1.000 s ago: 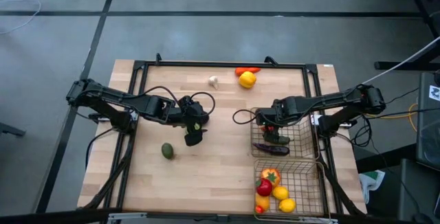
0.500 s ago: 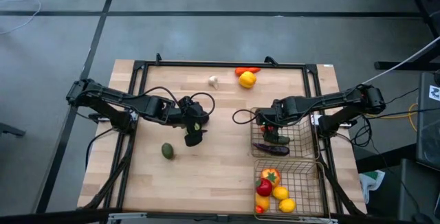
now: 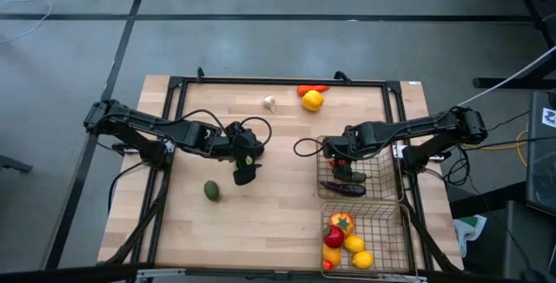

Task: Sort produce into baskets
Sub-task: Put the bottom red bell pepper into the top wire basket, then put the chayote into the top wire basket

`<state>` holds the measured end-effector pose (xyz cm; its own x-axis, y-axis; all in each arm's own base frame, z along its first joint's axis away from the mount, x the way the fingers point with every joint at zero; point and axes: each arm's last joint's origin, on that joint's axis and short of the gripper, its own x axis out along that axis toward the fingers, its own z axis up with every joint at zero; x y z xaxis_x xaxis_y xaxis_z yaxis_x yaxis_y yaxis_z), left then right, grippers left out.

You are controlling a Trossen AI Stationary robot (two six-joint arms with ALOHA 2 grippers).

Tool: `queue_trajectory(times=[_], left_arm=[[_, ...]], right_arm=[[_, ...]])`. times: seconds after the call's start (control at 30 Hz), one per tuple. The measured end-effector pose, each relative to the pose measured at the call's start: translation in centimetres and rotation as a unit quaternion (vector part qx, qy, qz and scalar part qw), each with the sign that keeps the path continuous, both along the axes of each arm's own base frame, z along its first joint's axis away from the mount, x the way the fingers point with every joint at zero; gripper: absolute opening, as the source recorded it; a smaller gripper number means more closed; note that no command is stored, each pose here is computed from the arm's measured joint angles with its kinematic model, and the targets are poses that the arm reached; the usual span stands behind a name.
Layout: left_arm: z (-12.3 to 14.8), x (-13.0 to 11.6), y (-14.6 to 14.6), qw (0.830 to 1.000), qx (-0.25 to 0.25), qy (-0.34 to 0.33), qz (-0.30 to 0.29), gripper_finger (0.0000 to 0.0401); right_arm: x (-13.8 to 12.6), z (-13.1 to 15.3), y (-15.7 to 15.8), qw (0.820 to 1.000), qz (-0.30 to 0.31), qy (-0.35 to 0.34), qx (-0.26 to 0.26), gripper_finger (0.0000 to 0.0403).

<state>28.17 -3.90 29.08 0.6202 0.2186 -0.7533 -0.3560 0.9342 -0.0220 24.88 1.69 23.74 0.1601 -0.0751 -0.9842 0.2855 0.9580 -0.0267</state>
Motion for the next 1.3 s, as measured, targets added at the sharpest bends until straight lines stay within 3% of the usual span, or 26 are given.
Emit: queue_trajectory(times=[0.17, 0.4, 0.73, 0.97, 1.3], left_arm=[[0.0, 0.0, 0.0, 1.000, 0.000, 0.000, 0.000, 0.0390], [0.0, 0.0, 0.0, 1.000, 0.000, 0.000, 0.000, 0.0390], [0.0, 0.0, 0.0, 1.000, 0.000, 0.000, 0.000, 0.0390], [0.0, 0.0, 0.0, 1.000, 0.000, 0.000, 0.000, 0.0390], [0.0, 0.0, 0.0, 1.000, 0.000, 0.001, 0.000, 0.0390]], right_arm=[[0.0, 0.0, 0.1, 1.000, 0.013, 0.002, 0.018, 0.0344], [0.0, 0.0, 0.1, 1.000, 0.026, 0.003, 0.009, 0.0395], [0.0, 0.0, 0.1, 1.000, 0.027, 0.002, 0.014, 0.0383], [0.1, 0.1, 0.5, 0.996, 0.038, 0.000, 0.080, 0.0383], [0.5, 2.9, 0.6, 0.995, 0.030, -0.021, 0.095, 0.0383]])
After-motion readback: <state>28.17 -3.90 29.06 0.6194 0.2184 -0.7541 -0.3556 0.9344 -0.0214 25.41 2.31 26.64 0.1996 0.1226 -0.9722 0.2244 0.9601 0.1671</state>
